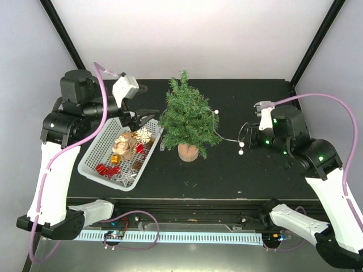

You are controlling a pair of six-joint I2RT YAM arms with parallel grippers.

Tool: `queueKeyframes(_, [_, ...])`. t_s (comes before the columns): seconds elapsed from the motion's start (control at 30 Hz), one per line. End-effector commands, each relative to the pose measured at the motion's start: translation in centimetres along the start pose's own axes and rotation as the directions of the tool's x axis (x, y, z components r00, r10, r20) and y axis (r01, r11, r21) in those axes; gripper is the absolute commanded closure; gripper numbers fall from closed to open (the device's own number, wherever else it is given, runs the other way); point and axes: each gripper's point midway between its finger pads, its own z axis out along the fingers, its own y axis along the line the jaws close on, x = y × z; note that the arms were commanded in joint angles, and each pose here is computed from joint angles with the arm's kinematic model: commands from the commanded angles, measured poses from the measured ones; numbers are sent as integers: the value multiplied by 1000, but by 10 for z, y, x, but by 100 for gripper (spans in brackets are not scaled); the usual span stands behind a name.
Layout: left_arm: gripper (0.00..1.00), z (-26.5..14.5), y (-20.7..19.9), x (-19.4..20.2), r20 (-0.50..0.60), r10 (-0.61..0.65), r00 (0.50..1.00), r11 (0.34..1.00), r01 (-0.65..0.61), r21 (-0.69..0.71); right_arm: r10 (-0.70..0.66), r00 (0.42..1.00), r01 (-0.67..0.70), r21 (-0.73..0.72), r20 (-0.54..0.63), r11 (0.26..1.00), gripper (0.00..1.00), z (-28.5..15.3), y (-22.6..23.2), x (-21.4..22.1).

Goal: Decorate the small christmas tree

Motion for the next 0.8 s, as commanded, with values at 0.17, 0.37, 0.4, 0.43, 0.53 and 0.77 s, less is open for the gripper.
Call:
queueKeyframes(0.17, [1,5,-38,11,-39,52,998,987,-45,154,-25,1000,24,87,6,996,99,-12,-8,-7])
queueKeyframes(0.37, [1,6,-43,10,-32,64,997,983,-57,175,-38,997,40,-28,60,999,99,-40,21,-33])
queueKeyframes(0.4, [1,6,-45,9,-29,68,997,981,-61,182,-39,996,44,-59,76,997,99,-44,28,-39])
queueKeyframes(0.43, [1,6,-46,8,-27,72,997,980,-65,188,-36,995,45,-90,96,995,99,-50,34,-45])
queueKeyframes(0.53, [1,7,-51,5,-22,80,997,977,-74,202,-32,993,50,-164,111,985,99,-57,53,-58])
queueKeyframes(0.77, [1,11,-75,1,-14,159,987,952,-149,267,-114,993,119,-232,35,965,99,-36,93,-57])
